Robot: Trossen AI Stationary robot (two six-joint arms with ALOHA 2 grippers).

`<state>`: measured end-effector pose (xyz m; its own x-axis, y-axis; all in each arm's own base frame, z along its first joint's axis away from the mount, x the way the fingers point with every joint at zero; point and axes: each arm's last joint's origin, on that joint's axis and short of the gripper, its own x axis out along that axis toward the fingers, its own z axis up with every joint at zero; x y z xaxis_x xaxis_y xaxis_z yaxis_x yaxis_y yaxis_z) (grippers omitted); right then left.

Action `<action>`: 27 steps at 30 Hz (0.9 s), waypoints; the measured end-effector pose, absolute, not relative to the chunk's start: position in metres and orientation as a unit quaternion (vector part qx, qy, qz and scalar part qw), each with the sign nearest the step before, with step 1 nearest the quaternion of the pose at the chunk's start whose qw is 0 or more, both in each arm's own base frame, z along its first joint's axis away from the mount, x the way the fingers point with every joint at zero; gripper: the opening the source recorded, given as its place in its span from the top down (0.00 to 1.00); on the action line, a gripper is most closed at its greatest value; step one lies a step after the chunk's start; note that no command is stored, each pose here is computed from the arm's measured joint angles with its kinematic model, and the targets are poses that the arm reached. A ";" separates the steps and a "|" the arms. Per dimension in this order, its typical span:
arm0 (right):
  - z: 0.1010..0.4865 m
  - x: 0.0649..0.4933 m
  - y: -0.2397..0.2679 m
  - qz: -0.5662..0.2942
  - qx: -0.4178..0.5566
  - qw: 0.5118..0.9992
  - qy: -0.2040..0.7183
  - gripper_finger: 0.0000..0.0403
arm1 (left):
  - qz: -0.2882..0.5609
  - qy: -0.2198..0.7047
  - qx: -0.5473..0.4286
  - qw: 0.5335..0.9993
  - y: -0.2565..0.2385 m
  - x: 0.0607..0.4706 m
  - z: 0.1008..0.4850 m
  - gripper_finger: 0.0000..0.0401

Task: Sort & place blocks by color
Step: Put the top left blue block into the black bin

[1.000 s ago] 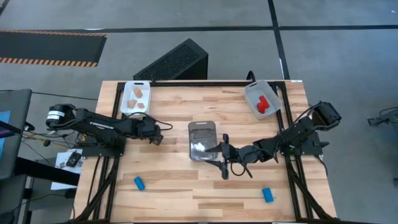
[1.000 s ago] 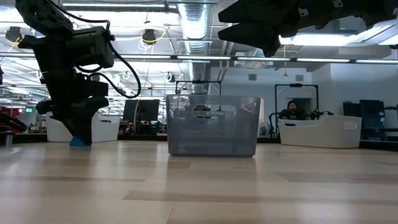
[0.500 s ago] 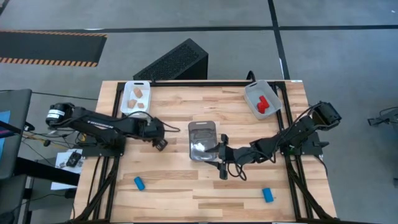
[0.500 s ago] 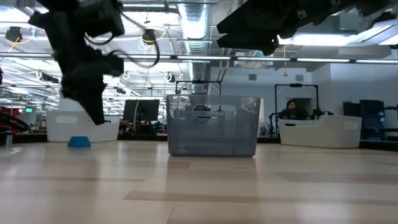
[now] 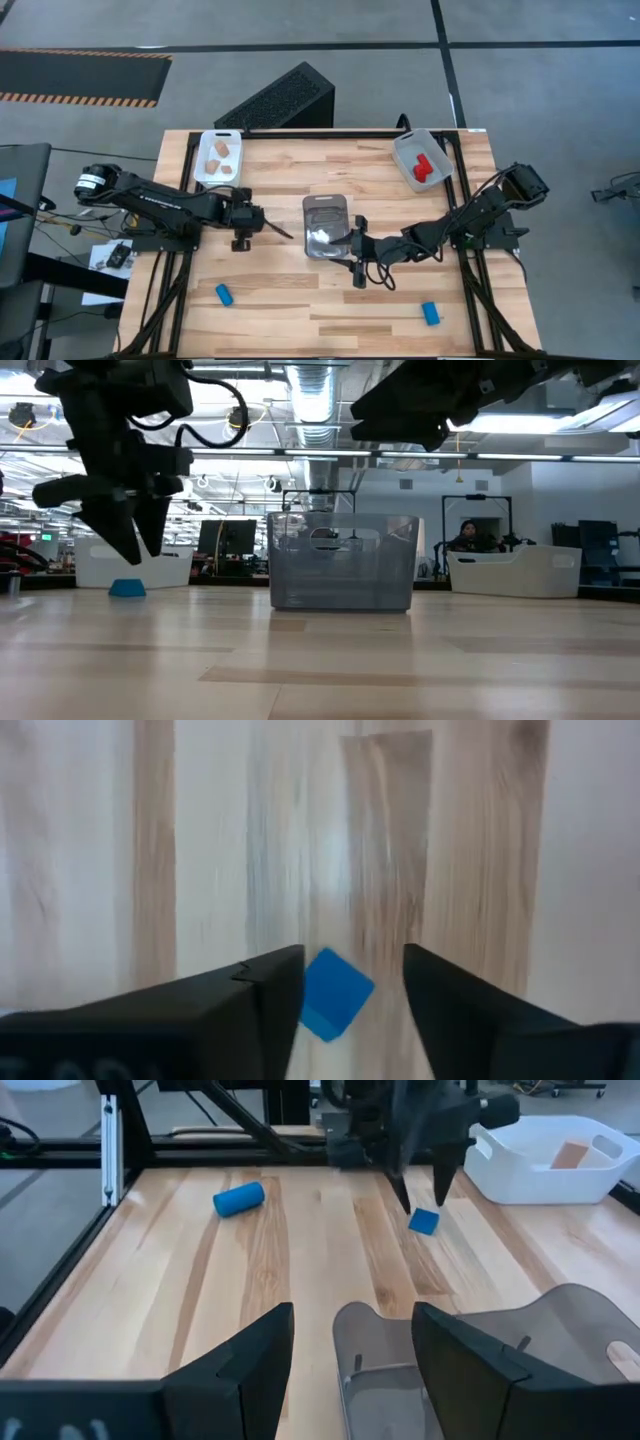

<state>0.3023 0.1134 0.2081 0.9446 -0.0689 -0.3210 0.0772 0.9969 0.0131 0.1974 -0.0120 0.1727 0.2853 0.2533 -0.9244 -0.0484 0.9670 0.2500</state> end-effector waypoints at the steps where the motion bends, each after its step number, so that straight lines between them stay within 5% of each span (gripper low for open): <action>1: 0.208 0.302 0.113 -0.037 0.012 0.986 0.165 0.43 | 0.081 0.592 0.105 0.795 -0.012 0.197 0.173 0.57; 10: 0.204 0.301 0.113 -0.038 0.002 0.982 0.184 0.43 | 0.027 0.598 0.187 0.779 -0.006 0.196 0.166 0.34; 27: 0.201 0.299 0.113 -0.038 -0.005 0.979 0.201 0.43 | 0.005 0.628 0.190 0.755 0.015 0.187 0.157 0.37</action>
